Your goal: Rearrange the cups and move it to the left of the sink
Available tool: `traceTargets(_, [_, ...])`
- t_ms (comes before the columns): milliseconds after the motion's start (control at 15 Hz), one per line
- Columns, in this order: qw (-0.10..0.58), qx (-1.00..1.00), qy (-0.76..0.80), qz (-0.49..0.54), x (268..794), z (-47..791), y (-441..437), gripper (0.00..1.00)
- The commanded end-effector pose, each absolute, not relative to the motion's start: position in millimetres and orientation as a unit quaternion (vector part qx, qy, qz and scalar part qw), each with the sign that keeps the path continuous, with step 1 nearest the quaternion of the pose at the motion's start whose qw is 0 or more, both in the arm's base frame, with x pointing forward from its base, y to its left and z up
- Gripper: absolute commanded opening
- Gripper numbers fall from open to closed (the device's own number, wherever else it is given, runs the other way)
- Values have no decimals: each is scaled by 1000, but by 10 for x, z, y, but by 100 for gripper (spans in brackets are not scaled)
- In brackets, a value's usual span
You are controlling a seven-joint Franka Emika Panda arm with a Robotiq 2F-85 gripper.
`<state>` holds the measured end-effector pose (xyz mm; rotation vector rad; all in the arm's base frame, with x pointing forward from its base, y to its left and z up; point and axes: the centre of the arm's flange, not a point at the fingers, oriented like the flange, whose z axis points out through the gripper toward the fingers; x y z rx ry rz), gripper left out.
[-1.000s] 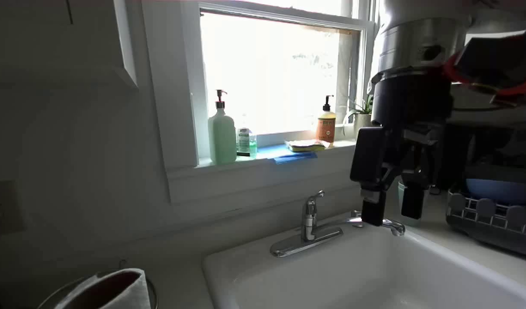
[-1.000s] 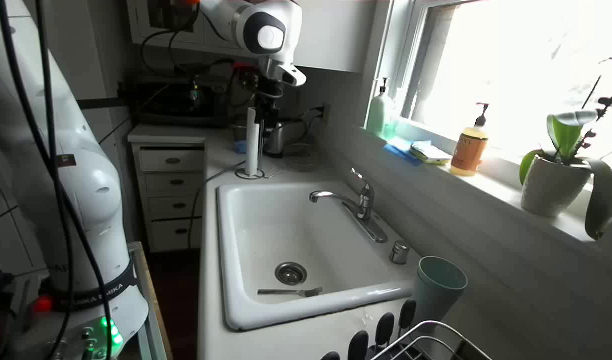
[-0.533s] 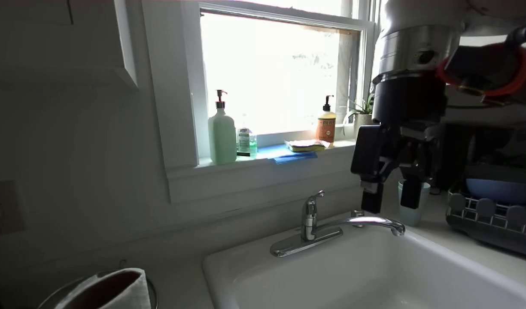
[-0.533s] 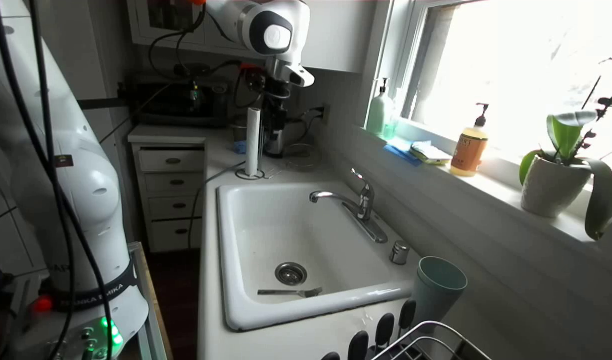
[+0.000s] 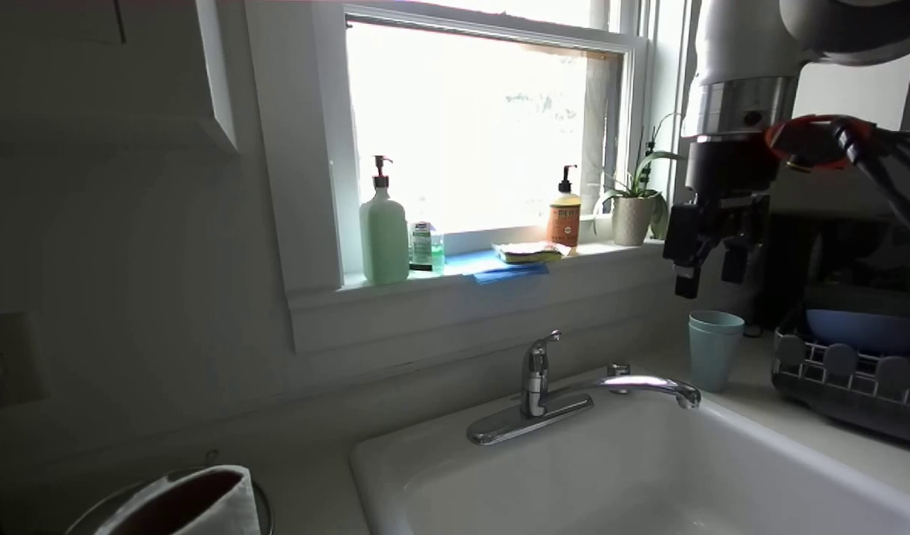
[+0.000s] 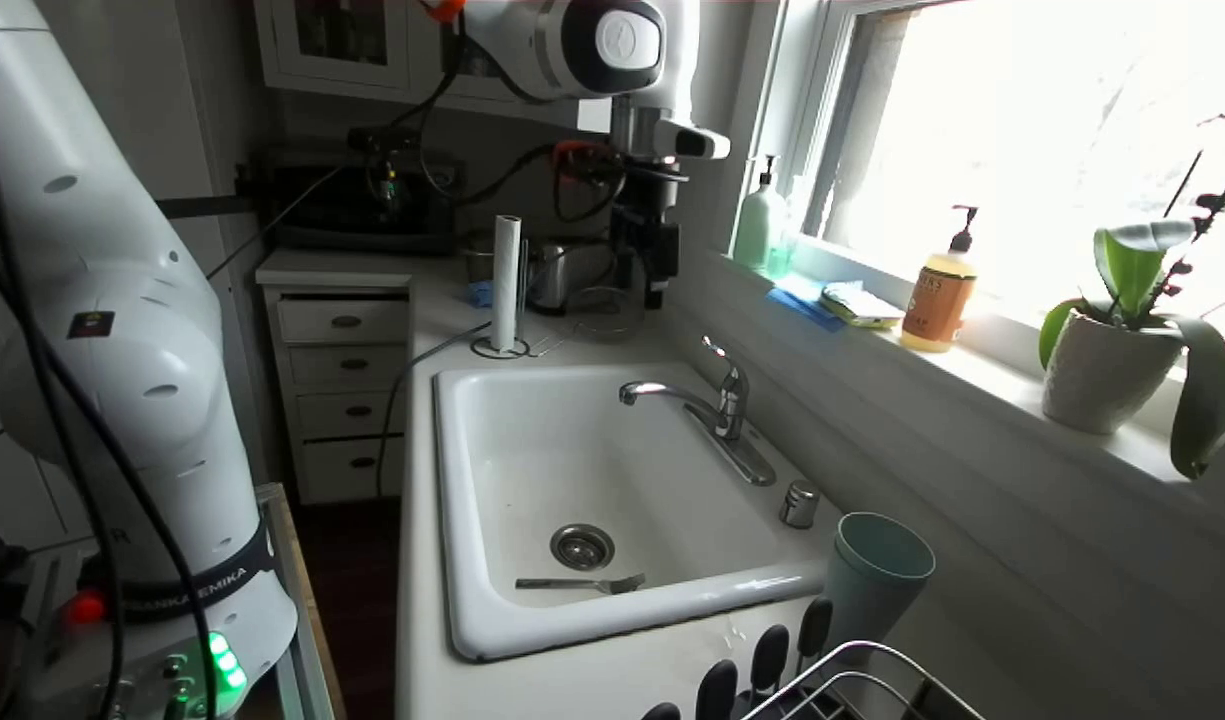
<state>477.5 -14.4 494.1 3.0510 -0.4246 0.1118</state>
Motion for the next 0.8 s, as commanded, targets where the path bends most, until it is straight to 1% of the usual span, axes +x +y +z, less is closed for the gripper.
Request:
traceTargets(0, [41, 991, -113, 54, 4760, 4969, -694, 100])
traceTargets(67, [18, 988, -147, 53, 4787, 4969, -848, 100])
traceTargets(133, [33, 989, -135, 46, 4763, 4951, -612, 100])
traceTargets(267, [31, 988, -142, 45, 4750, 4941, -724, 100])
traceTargets(600, [33, 990, -132, 45, 4766, 4939, -613, 100])
traceTargets(733, [53, 989, -135, 10, 4909, 4930, -896, 100])
